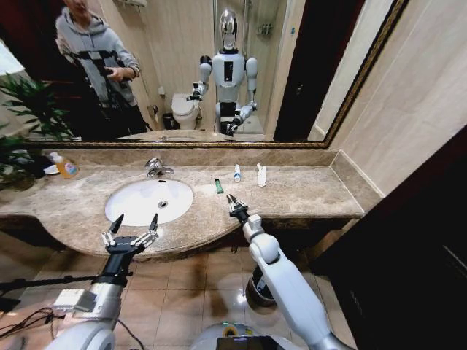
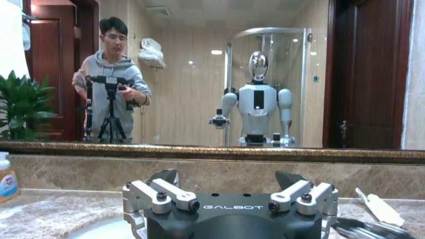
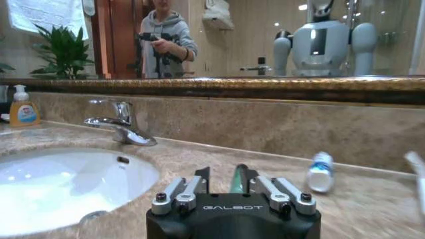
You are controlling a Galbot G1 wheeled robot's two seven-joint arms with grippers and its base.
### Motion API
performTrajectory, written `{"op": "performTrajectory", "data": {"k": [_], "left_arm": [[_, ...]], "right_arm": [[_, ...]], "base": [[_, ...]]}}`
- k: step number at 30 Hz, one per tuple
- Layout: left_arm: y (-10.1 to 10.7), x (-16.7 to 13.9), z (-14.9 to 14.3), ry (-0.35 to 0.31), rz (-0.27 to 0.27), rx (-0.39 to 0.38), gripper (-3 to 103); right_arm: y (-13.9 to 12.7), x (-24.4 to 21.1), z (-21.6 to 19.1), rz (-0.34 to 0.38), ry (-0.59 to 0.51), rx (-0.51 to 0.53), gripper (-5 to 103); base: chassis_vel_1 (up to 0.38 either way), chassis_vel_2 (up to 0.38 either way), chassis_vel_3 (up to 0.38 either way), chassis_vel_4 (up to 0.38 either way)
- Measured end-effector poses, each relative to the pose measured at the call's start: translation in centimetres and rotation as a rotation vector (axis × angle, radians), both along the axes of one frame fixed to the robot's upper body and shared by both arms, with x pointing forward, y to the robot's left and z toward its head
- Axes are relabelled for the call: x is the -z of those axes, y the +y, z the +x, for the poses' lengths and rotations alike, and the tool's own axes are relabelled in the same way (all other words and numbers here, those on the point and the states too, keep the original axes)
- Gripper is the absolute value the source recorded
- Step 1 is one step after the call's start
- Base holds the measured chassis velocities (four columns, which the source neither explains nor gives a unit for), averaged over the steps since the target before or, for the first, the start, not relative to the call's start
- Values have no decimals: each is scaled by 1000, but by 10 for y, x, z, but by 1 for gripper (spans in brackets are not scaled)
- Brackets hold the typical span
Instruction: Pick up the trash from the sink and place it in the trash bin.
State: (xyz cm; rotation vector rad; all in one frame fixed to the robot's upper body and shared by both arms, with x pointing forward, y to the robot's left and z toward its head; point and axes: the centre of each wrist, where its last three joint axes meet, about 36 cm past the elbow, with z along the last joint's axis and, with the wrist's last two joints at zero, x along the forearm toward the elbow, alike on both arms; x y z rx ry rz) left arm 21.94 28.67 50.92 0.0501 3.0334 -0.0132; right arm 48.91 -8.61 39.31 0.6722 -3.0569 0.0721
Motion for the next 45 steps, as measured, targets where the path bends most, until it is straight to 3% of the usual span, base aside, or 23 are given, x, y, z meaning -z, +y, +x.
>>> {"op": "performTrajectory", "data": {"k": [1, 2, 4, 7, 8, 10, 16, 24, 27, 29, 31, 43, 45], "left_arm": [[0, 0, 0, 0, 0, 0, 100], [0, 0, 0, 0, 0, 0, 100], [0, 0, 0, 0, 0, 0, 100], [0, 0, 0, 0, 0, 0, 100], [0, 0, 0, 0, 0, 0, 100], [0, 0, 0, 0, 0, 0, 100], [0, 0, 0, 0, 0, 0, 100], [0, 0, 0, 0, 0, 0, 100], [0, 0, 0, 0, 0, 0, 100], [0, 0, 0, 0, 0, 0, 100], [0, 0, 0, 0, 0, 0, 100], [0, 0, 0, 0, 0, 0, 100], [0, 0, 0, 0, 0, 0, 100]], "right_arm": [[0, 0, 0, 0, 0, 0, 25], [10, -2, 14, -3, 3, 3, 36], [24, -6, 35, -14, 0, 7, 47], [31, -9, 52, -35, 0, 11, 52], [34, -9, 61, -50, 3, 14, 63], [35, -9, 66, -56, 4, 17, 63], [34, -2, 85, -77, 15, 21, 90], [40, 11, 90, -92, 41, 22, 103], [42, 13, 94, -99, 46, 28, 99], [42, 15, 97, -106, 57, 33, 89], [41, 15, 98, -109, 62, 35, 89], [30, 22, 100, -124, 90, 60, 41], [29, 23, 99, -124, 90, 60, 41]], "base": [[0, 0, 0, 0], [0, 0, 0, 0], [0, 0, 0, 0], [0, 0, 0, 0], [0, 0, 0, 0], [0, 0, 0, 0], [0, 0, 0, 0], [0, 0, 0, 0], [0, 0, 0, 0], [0, 0, 0, 0], [0, 0, 0, 0], [0, 0, 0, 0], [0, 0, 0, 0]]}}
